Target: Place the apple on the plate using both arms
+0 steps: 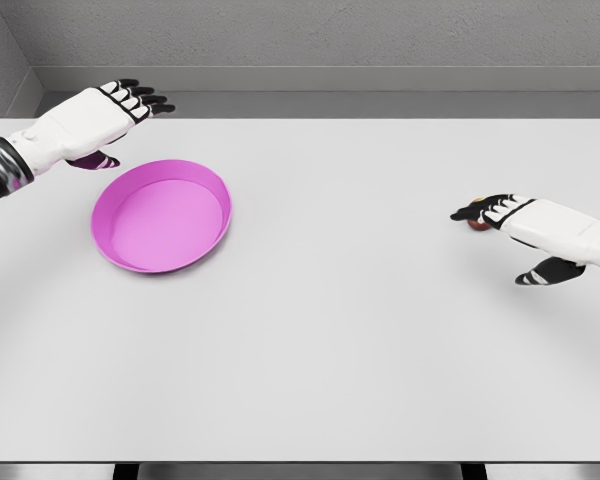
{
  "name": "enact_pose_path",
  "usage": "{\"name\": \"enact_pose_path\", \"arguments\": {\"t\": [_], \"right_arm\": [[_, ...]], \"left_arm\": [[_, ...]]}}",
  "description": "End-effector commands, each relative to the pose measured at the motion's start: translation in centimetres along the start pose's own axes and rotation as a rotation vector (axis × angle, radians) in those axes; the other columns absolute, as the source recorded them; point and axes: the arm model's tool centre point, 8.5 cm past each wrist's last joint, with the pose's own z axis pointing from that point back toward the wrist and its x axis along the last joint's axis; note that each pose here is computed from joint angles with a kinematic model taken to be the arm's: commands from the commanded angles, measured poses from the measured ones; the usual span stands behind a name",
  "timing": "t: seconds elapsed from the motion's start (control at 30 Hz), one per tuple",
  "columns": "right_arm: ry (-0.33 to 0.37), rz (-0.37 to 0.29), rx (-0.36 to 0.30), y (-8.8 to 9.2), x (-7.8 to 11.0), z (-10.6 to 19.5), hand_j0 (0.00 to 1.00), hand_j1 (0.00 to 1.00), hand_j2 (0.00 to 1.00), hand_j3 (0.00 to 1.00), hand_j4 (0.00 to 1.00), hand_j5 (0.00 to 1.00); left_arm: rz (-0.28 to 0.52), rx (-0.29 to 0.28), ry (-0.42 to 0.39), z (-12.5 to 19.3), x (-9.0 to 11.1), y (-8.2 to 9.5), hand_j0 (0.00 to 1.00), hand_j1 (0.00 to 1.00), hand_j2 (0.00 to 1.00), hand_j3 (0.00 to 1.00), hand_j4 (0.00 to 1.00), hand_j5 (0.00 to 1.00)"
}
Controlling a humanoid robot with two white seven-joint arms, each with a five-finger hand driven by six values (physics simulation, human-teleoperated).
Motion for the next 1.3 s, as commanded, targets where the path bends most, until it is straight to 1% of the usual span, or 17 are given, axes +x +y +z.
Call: {"name": "enact_pose_path", "arguments": {"t": [0.0, 0.07, 0.1, 0.17, 0.27, 0.33, 0.4, 0.5, 0.53, 0.57, 0.6, 0.63, 0.8, 0.87, 0.9, 0.93, 1.27], "right_arm": [[0.001, -0.001, -0.001, -0.1, 0.0, 0.1, 1.00, 1.00, 1.00, 1.00, 1.00, 1.00], [0.003, -0.007, -0.010, -0.2, 0.1, -0.2, 1.00, 1.00, 1.00, 1.00, 1.00, 1.00], [0.001, -0.025, -0.020, 0.1, 0.1, -0.8, 1.00, 1.00, 1.00, 1.00, 1.00, 1.00], [0.142, -0.086, -0.038, 0.5, -0.9, -2.0, 1.00, 1.00, 1.00, 1.00, 1.00, 1.00], [0.302, -0.129, -0.041, 0.7, -2.5, -2.2, 1.00, 1.00, 1.00, 1.00, 1.00, 1.00], [0.337, -0.151, -0.005, 0.4, -2.9, -2.7, 1.00, 1.00, 1.00, 1.00, 1.00, 1.00], [0.350, -0.156, -0.003, -0.4, -3.5, -3.1, 1.00, 1.00, 1.00, 1.00, 1.00, 1.00], [0.348, -0.174, 0.009, -0.8, -3.9, -4.4, 1.00, 1.00, 1.00, 1.00, 1.00, 1.00], [0.350, -0.174, 0.025, -0.9, -4.2, -5.1, 1.00, 1.00, 1.00, 1.00, 1.00, 1.00], [0.356, -0.181, 0.038, -0.8, -4.2, -6.3, 1.00, 1.00, 1.00, 1.00, 1.00, 1.00], [0.388, -0.183, 0.059, -0.5, -4.3, -6.8, 1.00, 1.00, 1.00, 1.00, 1.00, 1.00], [0.390, -0.184, 0.069, -0.3, -4.1, -7.2, 1.00, 1.00, 1.00, 1.00, 1.00, 1.00], [0.426, -0.199, 0.072, -0.2, -4.9, -7.4, 1.00, 1.00, 1.00, 1.00, 1.00, 1.00], [0.439, -0.188, 0.087, -0.2, -5.3, -7.8, 1.00, 1.00, 1.00, 1.00, 1.00, 1.00], [0.428, -0.189, 0.091, -0.3, -5.0, -8.9, 1.00, 1.00, 1.00, 1.00, 1.00, 1.00], [0.430, -0.187, 0.098, -0.2, -5.1, -9.1, 1.00, 1.00, 1.00, 1.00, 1.00, 1.00], [0.439, -0.186, 0.119, 0.6, -5.3, -9.2, 1.00, 1.00, 1.00, 1.00, 1.00, 1.00]], "left_arm": [[0.004, 0.005, 0.001, 0.0, 0.0, 0.1, 1.00, 1.00, 1.00, 1.00, 1.00, 1.00], [0.003, 0.005, 0.002, 0.1, -0.1, 0.2, 1.00, 1.00, 1.00, 1.00, 1.00, 1.00], [0.002, 0.005, 0.002, 0.1, -0.1, 0.2, 1.00, 1.00, 1.00, 1.00, 1.00, 1.00], [0.002, 0.005, 0.002, 0.1, -0.1, 0.2, 1.00, 1.00, 1.00, 1.00, 1.00, 1.00], [0.002, 0.008, 0.003, 0.1, -0.2, 0.3, 1.00, 1.00, 1.00, 1.00, 1.00, 1.00], [0.002, 0.008, 0.003, 0.1, -0.2, 0.3, 1.00, 1.00, 1.00, 1.00, 1.00, 1.00], [0.002, 0.009, 0.006, 0.1, -0.3, 0.3, 1.00, 1.00, 1.00, 1.00, 1.00, 1.00], [0.001, 0.009, 0.010, 0.2, -0.4, 0.4, 1.00, 1.00, 1.00, 1.00, 1.00, 1.00], [0.003, 0.010, 0.010, 0.2, -0.4, 0.4, 1.00, 1.00, 1.00, 1.00, 1.00, 1.00], [0.003, 0.012, 0.010, 0.2, -0.4, 0.4, 1.00, 1.00, 1.00, 1.00, 1.00, 1.00], [0.003, 0.010, 0.010, 0.2, -0.4, 0.4, 1.00, 1.00, 1.00, 1.00, 1.00, 1.00], [0.002, 0.013, 0.009, 0.2, -0.4, 0.4, 1.00, 1.00, 1.00, 1.00, 1.00, 1.00], [0.003, 0.010, 0.010, 0.2, -0.4, 0.4, 1.00, 1.00, 1.00, 1.00, 1.00, 1.00], [0.003, 0.010, 0.010, 0.2, -0.4, 0.4, 1.00, 1.00, 1.00, 1.00, 1.00, 1.00], [0.002, 0.009, 0.010, 0.2, -0.4, 0.4, 1.00, 1.00, 1.00, 1.00, 1.00, 1.00], [0.002, 0.009, 0.010, 0.2, -0.4, 0.4, 1.00, 1.00, 1.00, 1.00, 1.00, 1.00], [0.000, 0.010, 0.012, 0.2, -0.5, 0.5, 1.00, 1.00, 1.00, 1.00, 1.00, 1.00]]}}
